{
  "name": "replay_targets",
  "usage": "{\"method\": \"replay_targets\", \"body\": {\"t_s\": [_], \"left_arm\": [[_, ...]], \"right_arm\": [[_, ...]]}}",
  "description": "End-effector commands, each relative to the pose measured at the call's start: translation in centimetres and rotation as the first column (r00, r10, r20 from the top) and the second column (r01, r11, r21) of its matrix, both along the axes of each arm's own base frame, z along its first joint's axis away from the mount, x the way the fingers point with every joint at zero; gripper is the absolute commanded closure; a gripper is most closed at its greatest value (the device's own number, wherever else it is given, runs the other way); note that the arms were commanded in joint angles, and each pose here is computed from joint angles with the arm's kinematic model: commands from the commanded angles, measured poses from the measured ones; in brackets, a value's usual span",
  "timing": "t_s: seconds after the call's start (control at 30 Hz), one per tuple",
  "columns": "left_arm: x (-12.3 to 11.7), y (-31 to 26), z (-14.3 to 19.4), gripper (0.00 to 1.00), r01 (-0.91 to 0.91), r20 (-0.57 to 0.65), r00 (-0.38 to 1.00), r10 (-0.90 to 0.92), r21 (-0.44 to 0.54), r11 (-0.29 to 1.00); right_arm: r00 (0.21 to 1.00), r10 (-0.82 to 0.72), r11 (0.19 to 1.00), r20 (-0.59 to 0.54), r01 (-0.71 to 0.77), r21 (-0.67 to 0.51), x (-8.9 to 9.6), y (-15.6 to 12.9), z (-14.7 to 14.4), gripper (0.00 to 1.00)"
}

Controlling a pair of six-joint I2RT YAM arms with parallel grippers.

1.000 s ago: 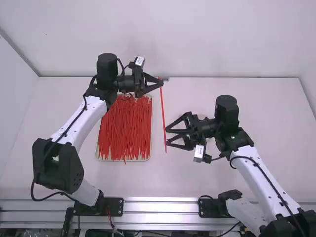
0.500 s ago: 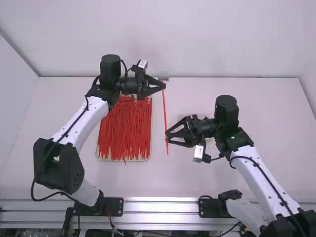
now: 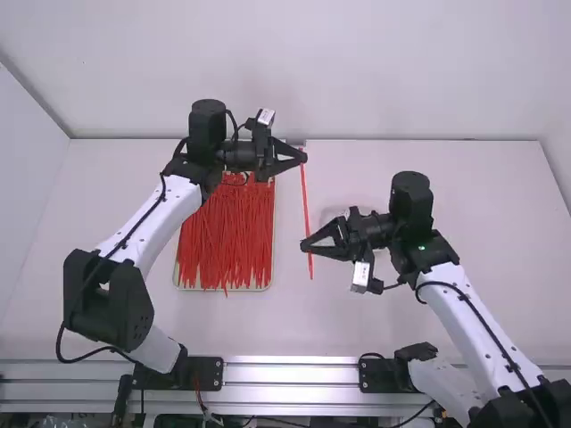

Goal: Fasten the cable tie

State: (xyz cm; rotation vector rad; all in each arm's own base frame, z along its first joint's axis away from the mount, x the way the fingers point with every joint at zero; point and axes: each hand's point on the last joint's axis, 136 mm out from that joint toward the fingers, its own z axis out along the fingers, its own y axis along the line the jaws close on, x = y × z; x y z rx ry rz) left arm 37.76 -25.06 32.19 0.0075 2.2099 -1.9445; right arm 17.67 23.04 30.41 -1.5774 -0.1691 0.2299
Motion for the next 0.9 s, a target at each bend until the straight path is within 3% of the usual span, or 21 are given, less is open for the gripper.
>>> {"method": "replay_targets", "body": {"t_s": [0.0,0.83,0.87], "left_arm": [[-0.02,-0.11,1.08,0.99,0.004,0.038,0.999,-0.004,-0.006,1.0],[0.34,-0.05,0.98,0.98,-0.011,0.094,0.996,0.01,0.009,1.0],[0.34,-0.05,0.98,0.98,-0.011,0.094,0.996,0.01,0.009,1.0]], "right_arm": [[0.999,0.029,1.0,-0.023,-0.029,0.002,-0.46,0.05,-0.21,1.0],[0.999,0.027,1.0,-0.045,-0.027,-0.003,-0.48,-0.04,-0.36,1.0],[0.999,0.026,1.0,-0.045,-0.027,-0.003,-0.48,-0.04,-0.36,0.97]]}}
